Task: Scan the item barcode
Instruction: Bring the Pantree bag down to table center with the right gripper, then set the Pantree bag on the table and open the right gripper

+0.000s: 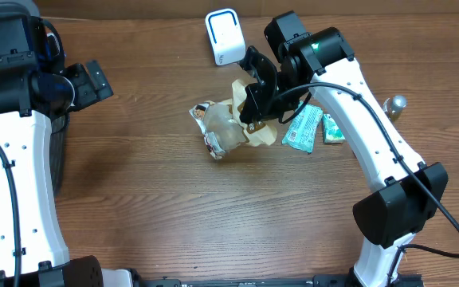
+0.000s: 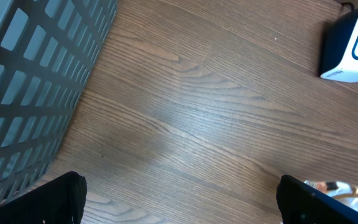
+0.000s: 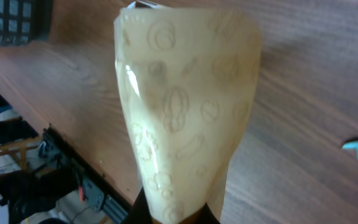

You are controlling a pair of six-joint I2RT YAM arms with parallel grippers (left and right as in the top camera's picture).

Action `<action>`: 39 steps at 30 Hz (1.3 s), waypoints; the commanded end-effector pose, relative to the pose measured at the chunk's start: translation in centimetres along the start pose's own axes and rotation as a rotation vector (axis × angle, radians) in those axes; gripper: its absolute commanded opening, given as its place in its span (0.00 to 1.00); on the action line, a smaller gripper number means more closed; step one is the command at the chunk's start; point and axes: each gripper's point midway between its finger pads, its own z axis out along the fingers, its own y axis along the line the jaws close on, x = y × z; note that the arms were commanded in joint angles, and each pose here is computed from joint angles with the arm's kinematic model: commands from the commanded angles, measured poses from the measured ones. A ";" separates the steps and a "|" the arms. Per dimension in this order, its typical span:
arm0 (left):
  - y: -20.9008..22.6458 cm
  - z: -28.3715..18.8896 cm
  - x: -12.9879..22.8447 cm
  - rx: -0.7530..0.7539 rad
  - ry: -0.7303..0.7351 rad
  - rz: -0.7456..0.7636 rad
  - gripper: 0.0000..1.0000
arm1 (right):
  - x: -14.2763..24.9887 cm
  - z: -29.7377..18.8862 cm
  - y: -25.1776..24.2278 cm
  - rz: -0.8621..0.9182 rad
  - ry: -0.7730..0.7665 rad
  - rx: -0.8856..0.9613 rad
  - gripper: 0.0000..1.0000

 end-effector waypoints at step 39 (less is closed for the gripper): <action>-0.1 -0.1 -0.1 0.003 -0.005 0.014 0.99 | -1.1 3.9 -6.3 0.193 0.021 0.348 1.00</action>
